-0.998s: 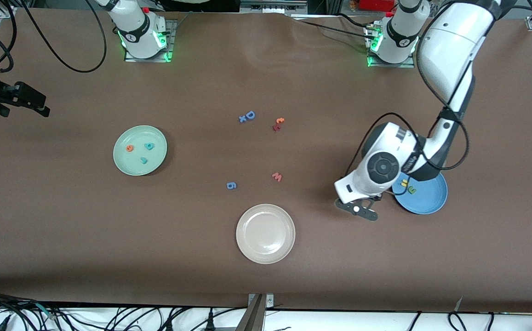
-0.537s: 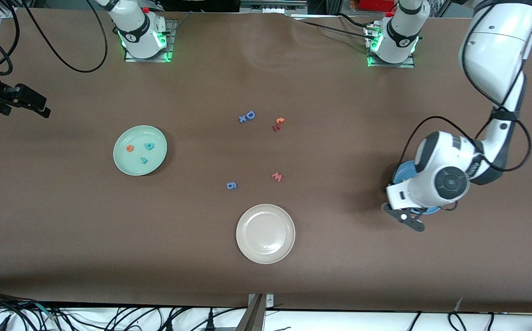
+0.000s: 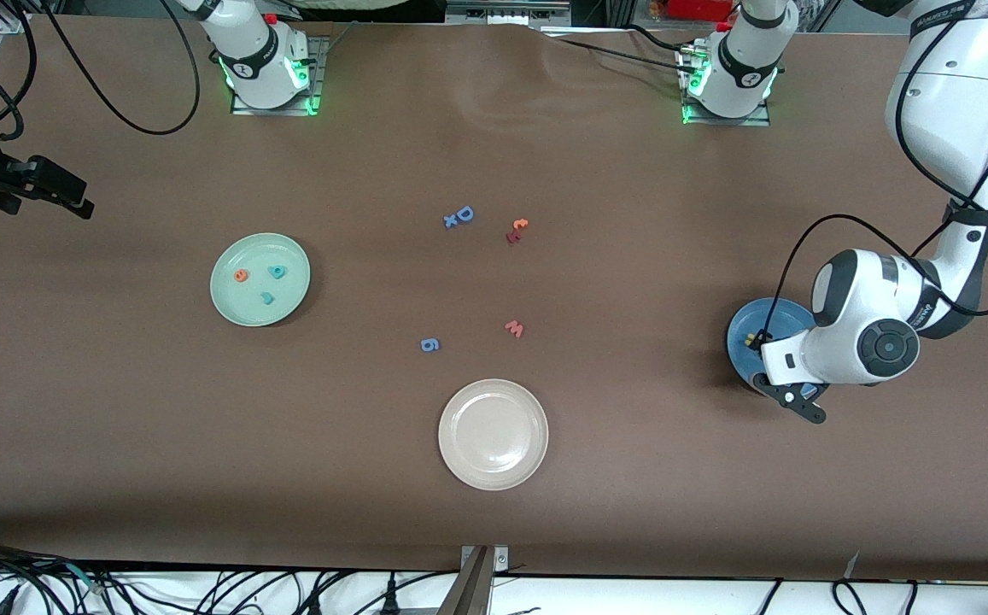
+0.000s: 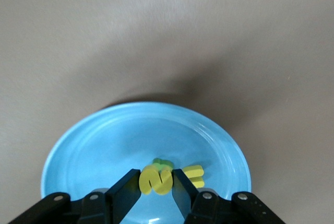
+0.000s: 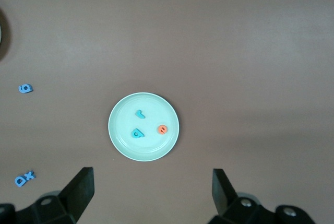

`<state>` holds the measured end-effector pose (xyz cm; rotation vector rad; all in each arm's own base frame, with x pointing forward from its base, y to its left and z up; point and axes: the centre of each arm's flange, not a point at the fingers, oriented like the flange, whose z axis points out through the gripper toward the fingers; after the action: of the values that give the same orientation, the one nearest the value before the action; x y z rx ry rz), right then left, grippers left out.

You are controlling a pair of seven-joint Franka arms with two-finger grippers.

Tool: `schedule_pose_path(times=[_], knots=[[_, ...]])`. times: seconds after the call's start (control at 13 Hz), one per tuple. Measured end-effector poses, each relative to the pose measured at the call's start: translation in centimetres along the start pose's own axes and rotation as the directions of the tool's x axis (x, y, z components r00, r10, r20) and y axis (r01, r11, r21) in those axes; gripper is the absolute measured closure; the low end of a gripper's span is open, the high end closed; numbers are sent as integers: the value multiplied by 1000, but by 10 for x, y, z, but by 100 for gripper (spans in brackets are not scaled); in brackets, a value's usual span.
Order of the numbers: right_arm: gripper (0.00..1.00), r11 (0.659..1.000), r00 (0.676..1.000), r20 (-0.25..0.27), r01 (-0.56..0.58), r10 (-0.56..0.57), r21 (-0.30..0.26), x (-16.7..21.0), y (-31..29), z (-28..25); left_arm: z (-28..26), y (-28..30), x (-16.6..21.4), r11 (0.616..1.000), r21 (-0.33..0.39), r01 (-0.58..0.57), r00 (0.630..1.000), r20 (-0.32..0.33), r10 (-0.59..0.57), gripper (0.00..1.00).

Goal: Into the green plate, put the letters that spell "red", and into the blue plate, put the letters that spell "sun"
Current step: 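Place the yellow 2 on the blue plate with the left gripper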

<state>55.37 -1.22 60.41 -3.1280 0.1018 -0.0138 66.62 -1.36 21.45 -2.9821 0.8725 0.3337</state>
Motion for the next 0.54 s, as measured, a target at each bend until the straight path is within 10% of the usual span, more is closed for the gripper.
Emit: schedule_pose_path(times=[0.54], knots=[[0,1000,1000,2,0,0,0,0,-1,1,10,-33,-22,999,-20,-42,999,3,42,66]])
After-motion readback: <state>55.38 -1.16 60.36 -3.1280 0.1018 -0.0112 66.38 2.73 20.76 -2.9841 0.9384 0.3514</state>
